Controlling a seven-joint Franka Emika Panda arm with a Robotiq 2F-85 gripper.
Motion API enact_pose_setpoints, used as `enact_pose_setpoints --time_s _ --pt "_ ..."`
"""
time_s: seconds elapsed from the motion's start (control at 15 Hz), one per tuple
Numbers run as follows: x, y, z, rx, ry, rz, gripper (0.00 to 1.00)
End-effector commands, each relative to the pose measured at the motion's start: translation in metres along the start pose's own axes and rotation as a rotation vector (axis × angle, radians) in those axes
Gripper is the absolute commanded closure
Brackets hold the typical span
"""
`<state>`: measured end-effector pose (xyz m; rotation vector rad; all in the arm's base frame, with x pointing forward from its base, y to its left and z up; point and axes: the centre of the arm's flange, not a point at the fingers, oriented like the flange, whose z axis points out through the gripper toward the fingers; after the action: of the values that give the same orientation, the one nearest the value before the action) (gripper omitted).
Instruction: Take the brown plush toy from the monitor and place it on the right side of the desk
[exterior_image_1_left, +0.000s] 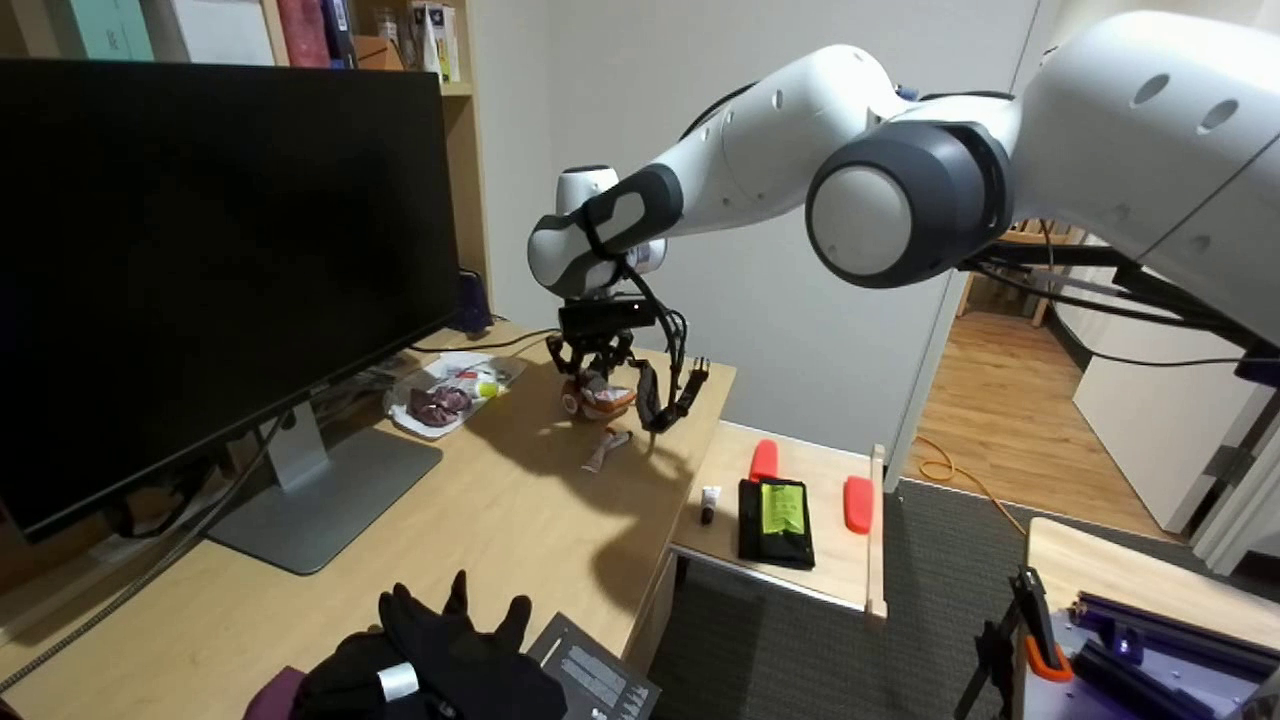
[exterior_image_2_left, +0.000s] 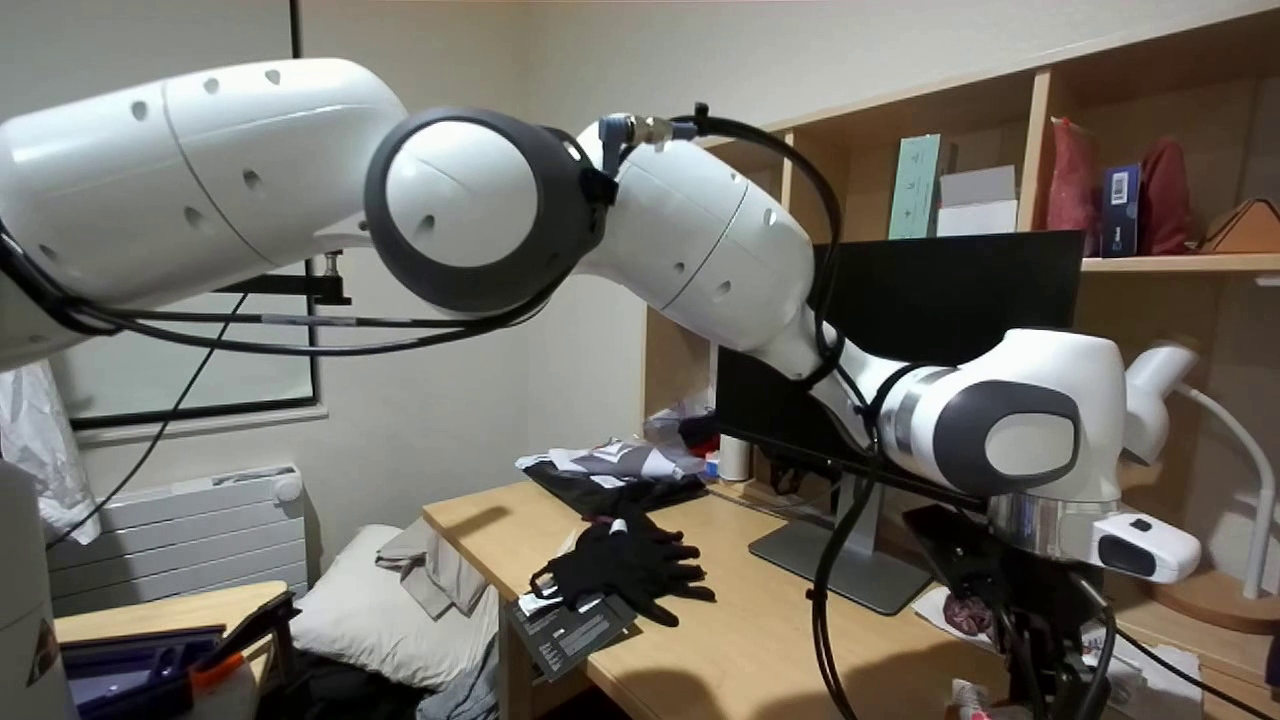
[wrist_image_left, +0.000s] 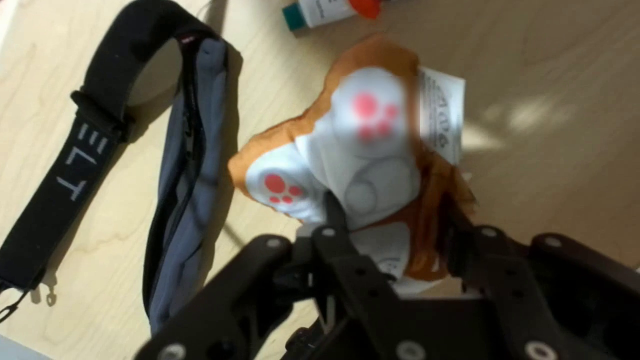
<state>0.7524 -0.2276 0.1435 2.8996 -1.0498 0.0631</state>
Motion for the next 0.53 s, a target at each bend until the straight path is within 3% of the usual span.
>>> enact_pose_setpoints --time_s 0.0,0.2,0.47 --pt "0.007 0.006 -0.005 0.024 0.019 -0.082 0.22" --pt "0.000 0.006 -0.025 0.034 0.056 -0.210 0.04" --pt "-0.003 0.004 -0.054 0.043 0.149 -0.383 0.00"
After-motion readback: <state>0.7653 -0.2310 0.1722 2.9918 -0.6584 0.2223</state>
